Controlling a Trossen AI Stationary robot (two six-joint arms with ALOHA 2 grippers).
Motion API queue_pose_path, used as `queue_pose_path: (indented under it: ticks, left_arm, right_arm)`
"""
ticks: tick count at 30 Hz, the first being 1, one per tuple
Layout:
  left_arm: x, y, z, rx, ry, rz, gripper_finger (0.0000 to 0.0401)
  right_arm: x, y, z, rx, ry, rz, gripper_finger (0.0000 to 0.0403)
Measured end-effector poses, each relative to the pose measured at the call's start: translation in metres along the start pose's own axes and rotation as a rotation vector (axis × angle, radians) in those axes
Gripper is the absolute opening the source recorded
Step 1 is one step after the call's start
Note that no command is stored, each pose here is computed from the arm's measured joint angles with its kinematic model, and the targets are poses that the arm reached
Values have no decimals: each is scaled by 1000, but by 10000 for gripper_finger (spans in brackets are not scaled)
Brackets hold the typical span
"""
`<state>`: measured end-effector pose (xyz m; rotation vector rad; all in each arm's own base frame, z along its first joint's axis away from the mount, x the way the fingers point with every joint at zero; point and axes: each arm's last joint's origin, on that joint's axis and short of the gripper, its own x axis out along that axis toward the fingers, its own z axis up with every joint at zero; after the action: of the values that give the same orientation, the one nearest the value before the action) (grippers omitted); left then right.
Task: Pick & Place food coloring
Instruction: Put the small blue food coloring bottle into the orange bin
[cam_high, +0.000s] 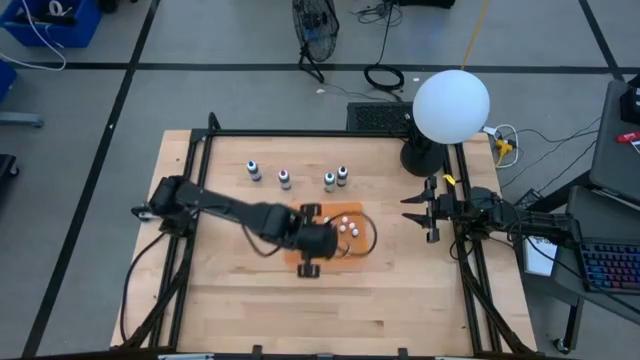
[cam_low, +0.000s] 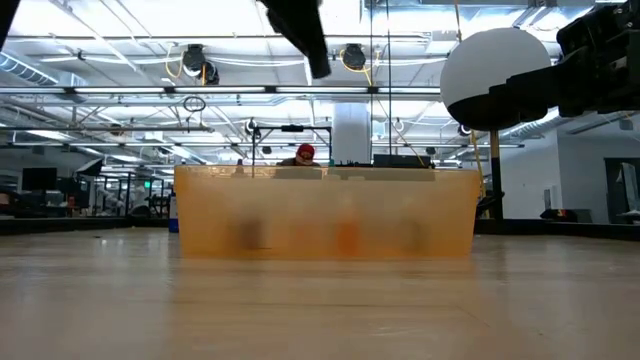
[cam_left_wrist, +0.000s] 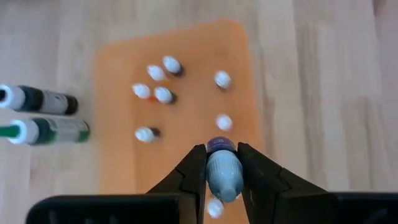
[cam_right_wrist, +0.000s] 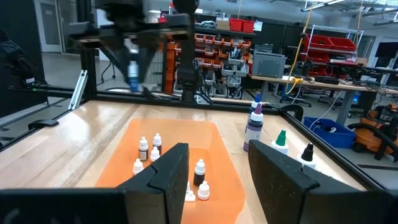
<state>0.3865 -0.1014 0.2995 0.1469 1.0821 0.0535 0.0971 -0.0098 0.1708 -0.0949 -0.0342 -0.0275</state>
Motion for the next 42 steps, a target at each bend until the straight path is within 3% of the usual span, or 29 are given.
queue_pose_path:
  ticks: [3,8,13,19,42]
  left_arm:
    - [11,17,7,-11,-21,-10,73]
    - [49,28,6,1,73,-44,73]
    - [90,26,-1,23,175,-56,73]
    - [116,20,-5,24,221,-69,73]
    - [152,14,-27,-12,261,-135,73]
  right_arm:
    - [0,0,0,0,0,0,155]
    - [0,0,0,0,0,0,155]
    - [0,0,0,0,1,0,155]
    - [0,0,0,0,1,0,155]
    - [1,0,-1,1,10,0,155]
